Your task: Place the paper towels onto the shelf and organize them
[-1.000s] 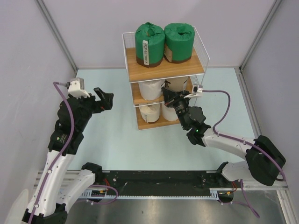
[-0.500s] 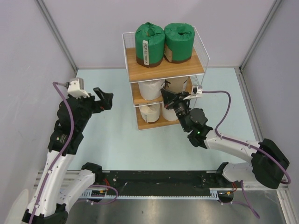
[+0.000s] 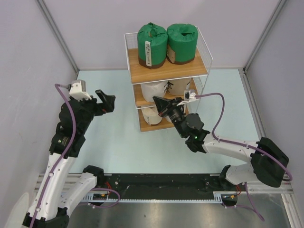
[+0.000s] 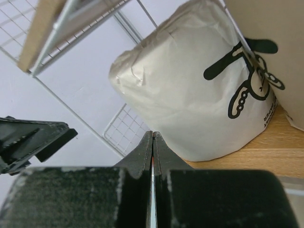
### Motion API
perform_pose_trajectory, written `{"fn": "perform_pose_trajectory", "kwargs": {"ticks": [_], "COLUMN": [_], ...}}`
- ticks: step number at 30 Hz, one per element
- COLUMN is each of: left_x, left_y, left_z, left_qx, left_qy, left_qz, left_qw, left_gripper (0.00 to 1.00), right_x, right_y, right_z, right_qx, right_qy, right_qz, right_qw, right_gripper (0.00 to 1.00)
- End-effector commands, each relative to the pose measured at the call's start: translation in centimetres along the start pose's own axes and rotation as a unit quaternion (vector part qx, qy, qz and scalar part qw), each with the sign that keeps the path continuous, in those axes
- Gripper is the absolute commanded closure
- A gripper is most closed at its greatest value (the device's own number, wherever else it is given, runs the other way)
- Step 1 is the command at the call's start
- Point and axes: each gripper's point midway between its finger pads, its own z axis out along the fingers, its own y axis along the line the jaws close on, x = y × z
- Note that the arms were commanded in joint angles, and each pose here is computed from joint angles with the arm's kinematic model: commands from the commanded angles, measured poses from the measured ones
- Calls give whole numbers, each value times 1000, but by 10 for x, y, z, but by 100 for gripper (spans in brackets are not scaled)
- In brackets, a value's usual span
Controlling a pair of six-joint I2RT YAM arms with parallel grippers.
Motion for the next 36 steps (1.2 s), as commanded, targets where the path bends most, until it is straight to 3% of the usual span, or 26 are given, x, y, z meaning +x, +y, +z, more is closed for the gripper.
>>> {"fn": "perform_pose_trajectory", "kwargs": {"ticks": [1,23,30,36], "left_x": [-9,-4,-1,38], "left_y": [-1,4,6,12], "left_z": [-4,-5,-7,3], "left_qx": [5,-1,-2,-2], "left_qy": [-16,-12,-11,29], "left_qz": [4,3,2,-30], "left_qw": [1000,1000,1000,999], "left_gripper": [0,0,0,0], "right_x": [-17,-25,-17,-26], "right_y": [21,19,68,44], "right_z": [18,38,-8,-61], "right_qx": [-30,-43,-86,-32], "right_qy": [-37,-33,22,33], "right_qz": [10,14,-21,-24], "right_qw": [999,998,996,999], "right_gripper": [100,100,100,100]}}
